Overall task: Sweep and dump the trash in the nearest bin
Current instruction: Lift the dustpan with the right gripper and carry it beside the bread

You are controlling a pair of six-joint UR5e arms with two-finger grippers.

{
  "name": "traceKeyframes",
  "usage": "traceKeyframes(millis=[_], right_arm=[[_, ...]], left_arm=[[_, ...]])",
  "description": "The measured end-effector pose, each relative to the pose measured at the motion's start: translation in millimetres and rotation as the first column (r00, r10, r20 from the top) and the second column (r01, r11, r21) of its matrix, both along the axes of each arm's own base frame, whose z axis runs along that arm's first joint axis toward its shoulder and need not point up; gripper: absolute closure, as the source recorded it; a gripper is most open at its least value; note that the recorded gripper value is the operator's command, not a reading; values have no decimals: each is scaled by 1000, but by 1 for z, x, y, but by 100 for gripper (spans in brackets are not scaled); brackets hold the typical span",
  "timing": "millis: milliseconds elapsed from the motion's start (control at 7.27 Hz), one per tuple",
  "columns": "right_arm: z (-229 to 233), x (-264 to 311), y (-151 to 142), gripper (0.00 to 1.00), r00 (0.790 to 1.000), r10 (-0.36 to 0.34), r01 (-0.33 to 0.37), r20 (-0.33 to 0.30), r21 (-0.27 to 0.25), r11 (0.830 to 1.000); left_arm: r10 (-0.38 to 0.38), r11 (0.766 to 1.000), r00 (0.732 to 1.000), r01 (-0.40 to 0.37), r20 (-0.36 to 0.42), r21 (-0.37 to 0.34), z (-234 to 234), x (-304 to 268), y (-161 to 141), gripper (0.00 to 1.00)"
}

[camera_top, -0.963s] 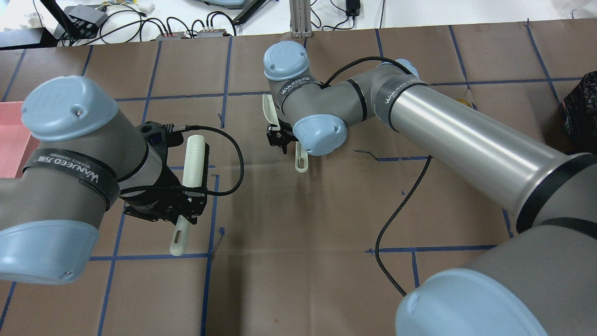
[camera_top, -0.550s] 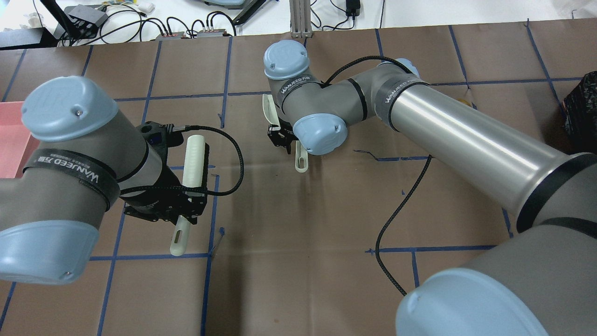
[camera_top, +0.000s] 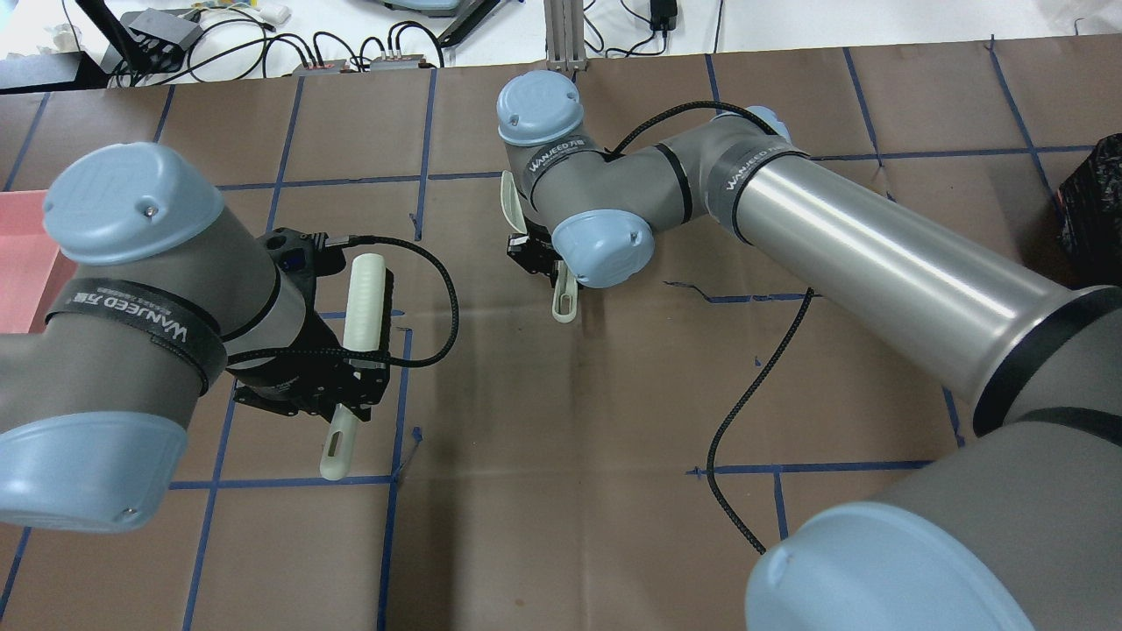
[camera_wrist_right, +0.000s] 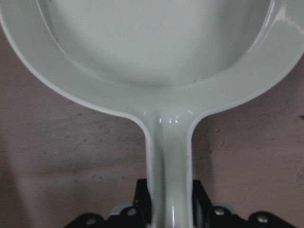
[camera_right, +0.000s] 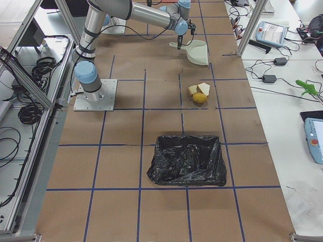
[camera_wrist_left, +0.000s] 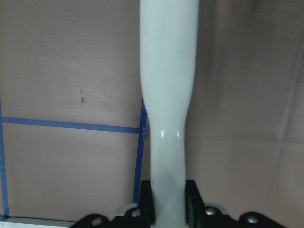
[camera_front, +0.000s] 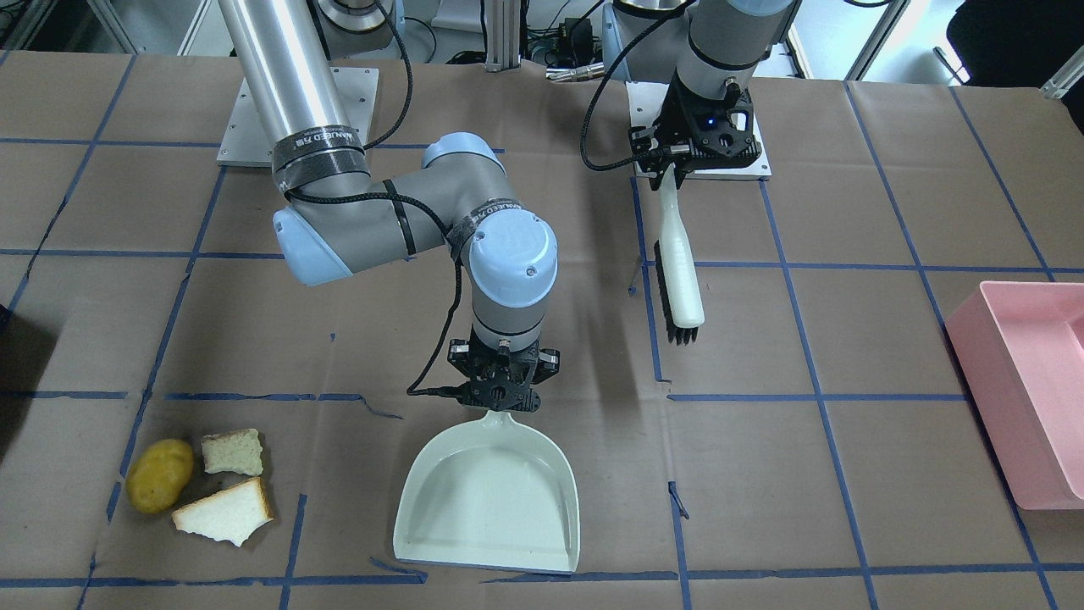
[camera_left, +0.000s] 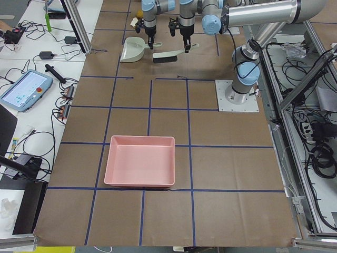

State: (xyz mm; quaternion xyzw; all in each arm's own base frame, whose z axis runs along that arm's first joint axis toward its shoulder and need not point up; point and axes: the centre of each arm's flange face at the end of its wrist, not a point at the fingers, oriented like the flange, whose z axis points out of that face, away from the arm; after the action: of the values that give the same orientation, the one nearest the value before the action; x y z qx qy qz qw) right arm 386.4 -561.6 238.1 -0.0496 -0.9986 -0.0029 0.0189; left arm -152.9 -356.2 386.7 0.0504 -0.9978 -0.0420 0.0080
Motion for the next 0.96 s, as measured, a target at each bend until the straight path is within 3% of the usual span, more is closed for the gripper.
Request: traceKeyframes(millis=[962], right_arm=[[67,-15,6,98,1000,-17,17,11,-43,999]], left_arm=[[-2,1000,1000,2,-4,-5,1,-1,-1,100]])
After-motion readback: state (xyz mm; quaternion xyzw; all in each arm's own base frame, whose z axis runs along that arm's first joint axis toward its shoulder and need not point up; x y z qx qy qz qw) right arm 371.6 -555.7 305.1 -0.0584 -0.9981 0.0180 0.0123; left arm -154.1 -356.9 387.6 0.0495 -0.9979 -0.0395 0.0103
